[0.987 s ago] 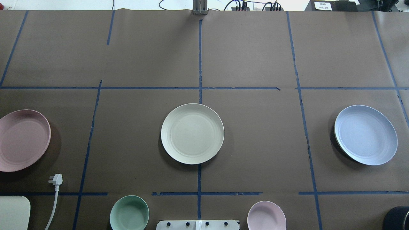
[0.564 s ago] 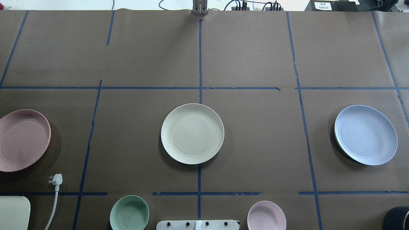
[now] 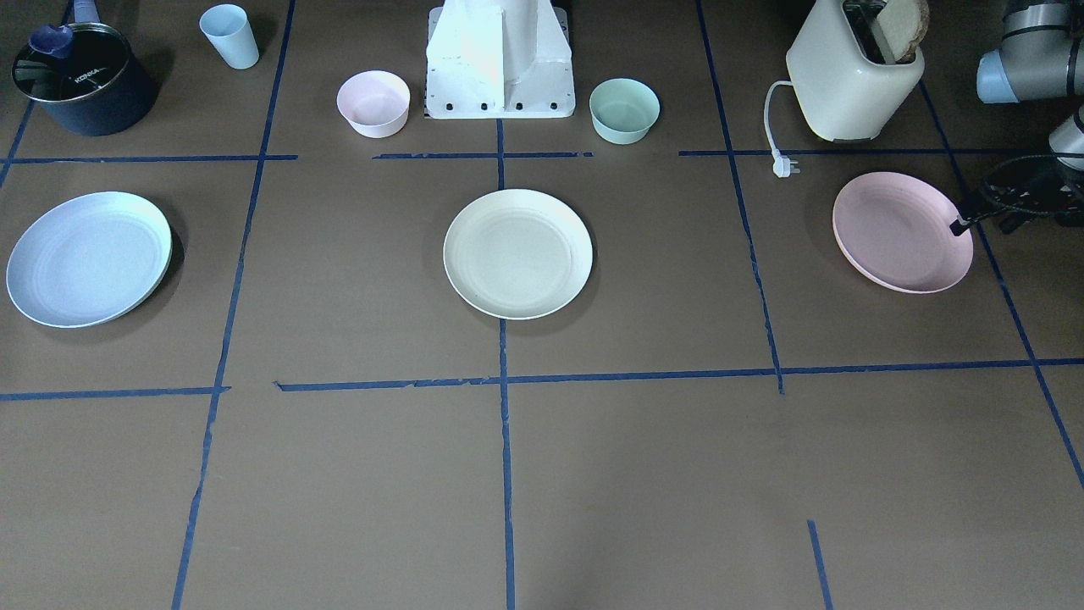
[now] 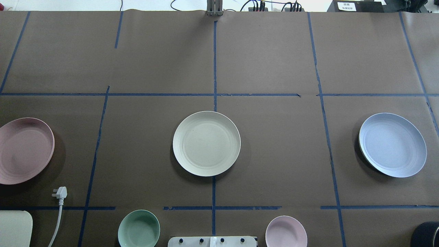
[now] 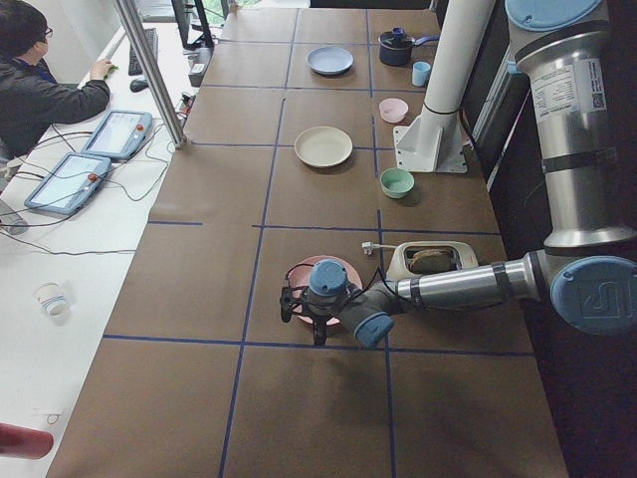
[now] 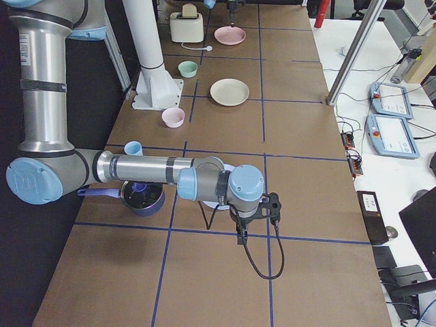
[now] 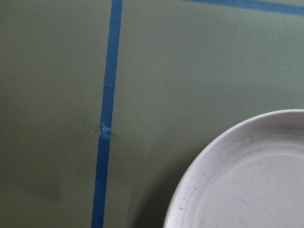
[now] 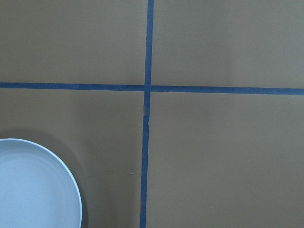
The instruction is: Stack three plates with pink and blue
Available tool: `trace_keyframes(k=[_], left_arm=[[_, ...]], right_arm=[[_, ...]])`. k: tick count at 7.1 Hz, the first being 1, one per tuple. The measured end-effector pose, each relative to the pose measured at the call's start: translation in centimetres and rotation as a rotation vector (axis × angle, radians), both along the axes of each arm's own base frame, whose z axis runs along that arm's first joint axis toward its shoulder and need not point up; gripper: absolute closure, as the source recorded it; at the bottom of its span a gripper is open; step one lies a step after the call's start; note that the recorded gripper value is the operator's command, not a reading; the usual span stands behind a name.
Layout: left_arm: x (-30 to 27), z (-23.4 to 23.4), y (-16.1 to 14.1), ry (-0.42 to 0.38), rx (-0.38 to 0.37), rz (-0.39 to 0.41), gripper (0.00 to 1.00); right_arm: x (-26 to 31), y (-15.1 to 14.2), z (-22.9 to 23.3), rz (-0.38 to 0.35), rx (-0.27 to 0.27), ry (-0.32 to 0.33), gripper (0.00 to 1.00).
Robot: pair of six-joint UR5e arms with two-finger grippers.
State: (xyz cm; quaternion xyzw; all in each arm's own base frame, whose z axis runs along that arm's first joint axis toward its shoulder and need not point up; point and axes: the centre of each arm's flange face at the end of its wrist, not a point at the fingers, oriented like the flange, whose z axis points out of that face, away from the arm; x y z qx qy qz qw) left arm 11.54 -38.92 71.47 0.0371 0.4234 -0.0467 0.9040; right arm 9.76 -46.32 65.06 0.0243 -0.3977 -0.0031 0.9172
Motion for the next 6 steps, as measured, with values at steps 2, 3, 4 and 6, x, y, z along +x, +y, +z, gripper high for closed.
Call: trace_keyframes(k=[2, 3, 4, 6], left_arm=[[0.8, 0.3, 0.2, -0.003, -0.001, 0.018, 0.40], [1.1, 0.3, 0.3, -0.003, -0.001, 0.027, 0.66], [1.3, 0.3, 0.3, -0.002, 0.001, 0.033, 0.86], [1.7, -0.1, -0.1, 0.005, 0.007, 0.039, 0.97]], right_arm=[[0.0, 0.0, 0.0, 0.000, 0.001, -0.001, 0.00], [0.0, 0.0, -0.2, 0.000, 0.004, -0.001, 0.00], [0.0, 0.0, -0.4, 0.000, 0.008, -0.001, 0.00], [0.0, -0.1, -0.7, 0.001, 0.013, 0.000, 0.00]])
